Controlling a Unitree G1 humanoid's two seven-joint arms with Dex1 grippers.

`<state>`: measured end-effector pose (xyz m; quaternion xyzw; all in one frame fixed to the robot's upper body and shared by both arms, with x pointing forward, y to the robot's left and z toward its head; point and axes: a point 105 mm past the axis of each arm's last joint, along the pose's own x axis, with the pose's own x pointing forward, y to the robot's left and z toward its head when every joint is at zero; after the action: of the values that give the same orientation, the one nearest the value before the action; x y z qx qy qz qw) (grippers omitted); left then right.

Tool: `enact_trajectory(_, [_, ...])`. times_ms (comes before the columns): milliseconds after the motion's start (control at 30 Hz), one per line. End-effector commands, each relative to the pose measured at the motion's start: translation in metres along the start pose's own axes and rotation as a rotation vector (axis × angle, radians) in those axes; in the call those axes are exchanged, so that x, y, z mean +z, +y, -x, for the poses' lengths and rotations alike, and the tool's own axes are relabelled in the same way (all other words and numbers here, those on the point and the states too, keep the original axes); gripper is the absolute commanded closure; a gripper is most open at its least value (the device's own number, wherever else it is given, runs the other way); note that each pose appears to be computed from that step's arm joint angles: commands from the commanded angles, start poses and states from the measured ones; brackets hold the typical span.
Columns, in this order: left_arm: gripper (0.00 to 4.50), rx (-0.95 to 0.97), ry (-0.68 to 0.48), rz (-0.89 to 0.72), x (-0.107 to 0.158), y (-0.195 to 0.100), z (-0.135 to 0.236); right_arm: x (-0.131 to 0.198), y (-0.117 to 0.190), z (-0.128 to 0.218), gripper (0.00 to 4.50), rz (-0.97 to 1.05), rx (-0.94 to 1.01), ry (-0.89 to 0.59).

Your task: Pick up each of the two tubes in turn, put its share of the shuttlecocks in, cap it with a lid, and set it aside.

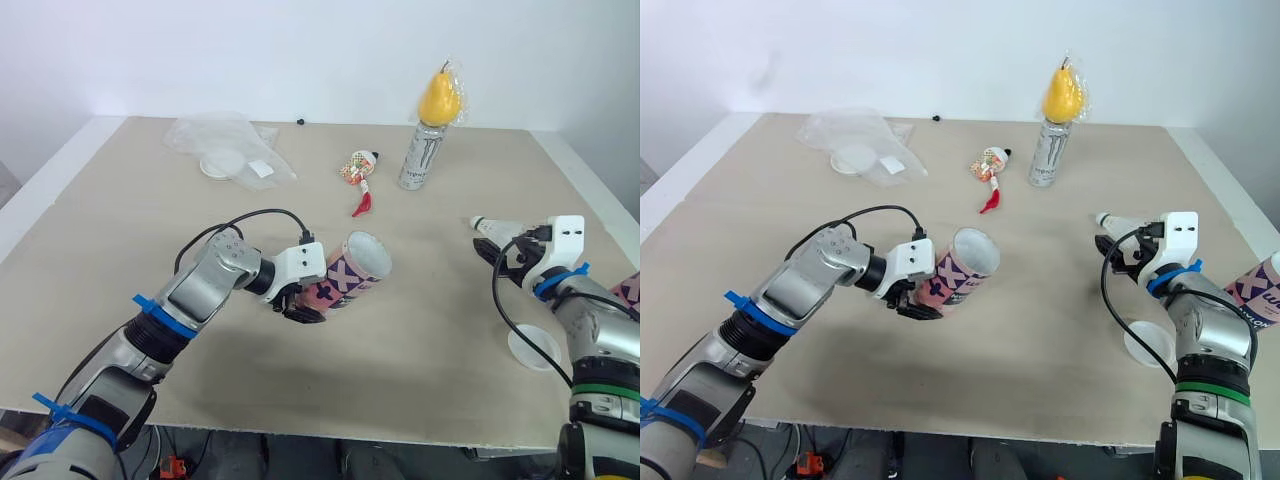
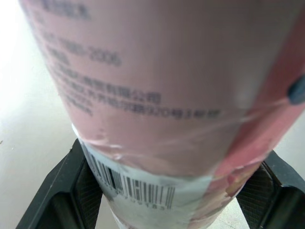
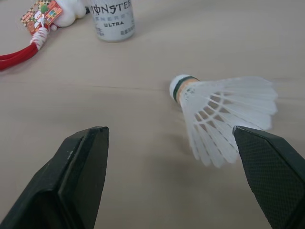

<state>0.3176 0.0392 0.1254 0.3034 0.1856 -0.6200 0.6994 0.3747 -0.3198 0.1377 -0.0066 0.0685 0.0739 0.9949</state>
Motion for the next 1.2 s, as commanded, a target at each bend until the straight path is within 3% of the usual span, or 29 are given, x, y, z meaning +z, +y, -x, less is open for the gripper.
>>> enact_trajectory(33, [1.23,0.016,0.004,0.006,-0.002,0.000,0.004,0.018,0.001,-0.006,0.07,0.042,0.009,-0.040])
enact_trajectory(1000, [1.23,0.030,0.000,0.023,-0.004,0.000,0.002,0.026,0.007,-0.038,0.07,-0.032,-0.024,0.019])
enact_trajectory(1100, [1.23,0.032,0.001,0.029,-0.004,0.000,0.002,0.025,0.006,-0.039,0.86,-0.035,-0.042,0.020])
enact_trajectory(1200, [1.23,0.034,0.001,0.032,-0.004,0.000,0.002,0.022,0.005,-0.040,2.18,-0.034,-0.058,0.031])
